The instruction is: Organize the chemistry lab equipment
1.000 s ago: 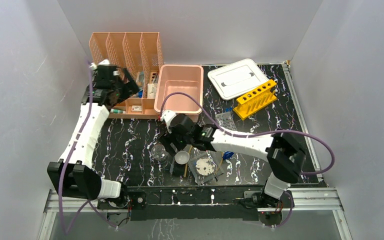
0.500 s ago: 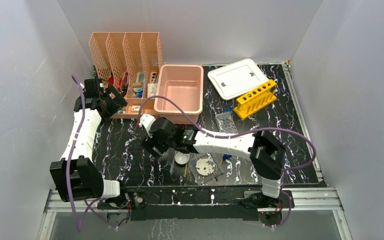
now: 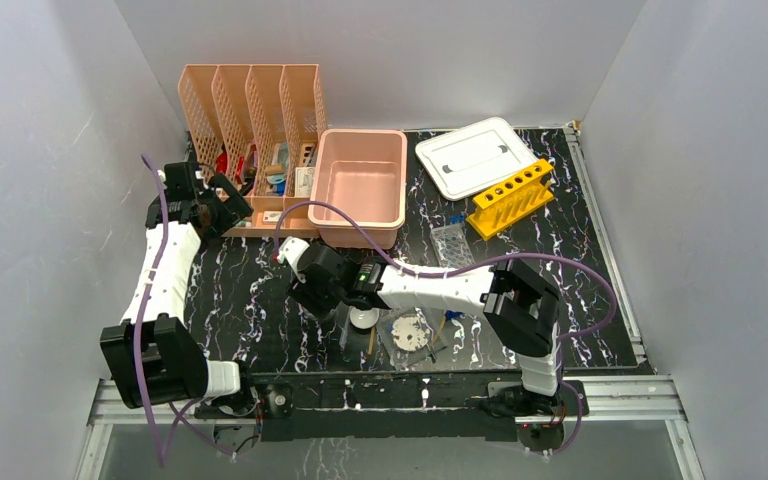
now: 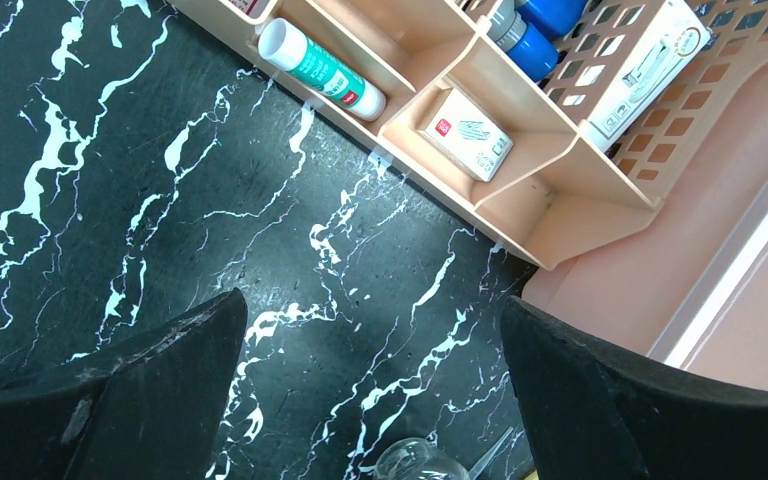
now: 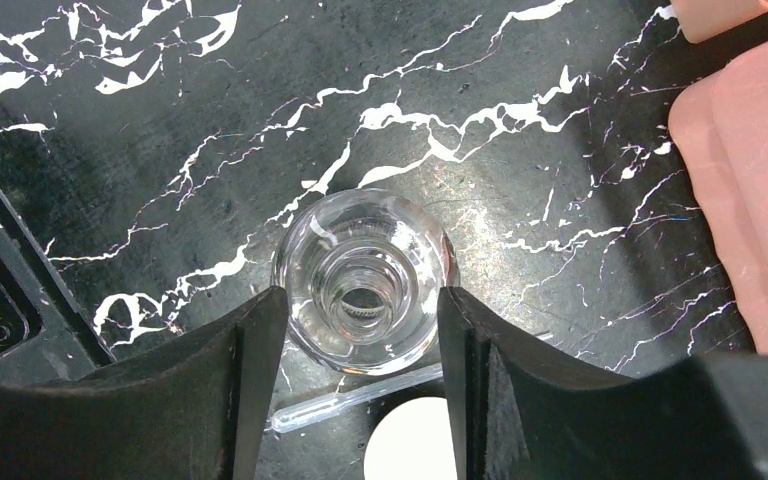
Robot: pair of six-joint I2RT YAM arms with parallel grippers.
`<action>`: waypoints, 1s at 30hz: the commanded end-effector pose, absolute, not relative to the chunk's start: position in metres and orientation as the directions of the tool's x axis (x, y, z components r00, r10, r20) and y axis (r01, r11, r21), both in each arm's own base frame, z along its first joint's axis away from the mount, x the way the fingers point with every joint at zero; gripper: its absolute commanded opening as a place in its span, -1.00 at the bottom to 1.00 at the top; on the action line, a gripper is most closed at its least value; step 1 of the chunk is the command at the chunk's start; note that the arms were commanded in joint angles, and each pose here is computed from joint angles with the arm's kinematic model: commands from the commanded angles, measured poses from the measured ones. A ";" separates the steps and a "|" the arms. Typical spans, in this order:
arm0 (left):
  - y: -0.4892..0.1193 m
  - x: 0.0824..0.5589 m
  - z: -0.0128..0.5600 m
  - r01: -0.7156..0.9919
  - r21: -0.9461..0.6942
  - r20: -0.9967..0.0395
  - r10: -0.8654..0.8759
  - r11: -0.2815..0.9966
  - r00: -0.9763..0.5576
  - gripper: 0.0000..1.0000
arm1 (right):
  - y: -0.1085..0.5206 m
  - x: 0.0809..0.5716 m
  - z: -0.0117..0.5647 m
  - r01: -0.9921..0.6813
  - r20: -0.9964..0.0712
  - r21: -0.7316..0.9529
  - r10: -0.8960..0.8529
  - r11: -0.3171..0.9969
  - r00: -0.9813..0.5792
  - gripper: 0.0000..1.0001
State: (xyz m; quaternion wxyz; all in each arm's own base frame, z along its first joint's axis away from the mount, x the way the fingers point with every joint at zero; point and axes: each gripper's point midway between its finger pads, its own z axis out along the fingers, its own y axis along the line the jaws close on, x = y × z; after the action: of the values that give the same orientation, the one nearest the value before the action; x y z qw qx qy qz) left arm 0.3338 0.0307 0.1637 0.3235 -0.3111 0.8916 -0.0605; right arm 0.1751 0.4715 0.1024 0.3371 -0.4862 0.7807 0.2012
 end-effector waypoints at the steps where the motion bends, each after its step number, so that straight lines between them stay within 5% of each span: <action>1: 0.028 0.330 0.173 -0.489 -0.332 -0.555 -0.587 0.806 -0.590 0.96 | 0.487 0.180 0.127 -0.889 -0.771 -0.001 -0.567 0.457 -0.290 0.32; 12: 0.028 0.327 0.167 -0.488 -0.326 -0.547 -0.582 0.810 -0.601 0.96 | 0.485 0.185 0.125 -0.883 -0.770 -0.024 -0.571 0.469 -0.283 -0.07; 20: 0.029 0.323 0.164 -0.492 -0.314 -0.548 -0.578 0.812 -0.605 0.96 | 0.487 0.183 0.114 -0.886 -0.753 -0.019 -0.590 0.464 -0.293 0.19; 30: 0.030 0.320 0.159 -0.496 -0.309 -0.546 -0.578 0.812 -0.606 0.96 | 0.485 0.186 0.121 -0.874 -0.760 -0.024 -0.576 0.485 -0.299 -0.43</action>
State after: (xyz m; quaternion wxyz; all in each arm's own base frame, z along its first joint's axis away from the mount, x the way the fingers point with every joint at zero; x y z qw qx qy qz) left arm 0.3262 0.0286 0.1531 0.3167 -0.3017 0.8972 -0.0618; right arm 0.1788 0.4734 0.0935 0.3356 -0.4795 0.7879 0.1914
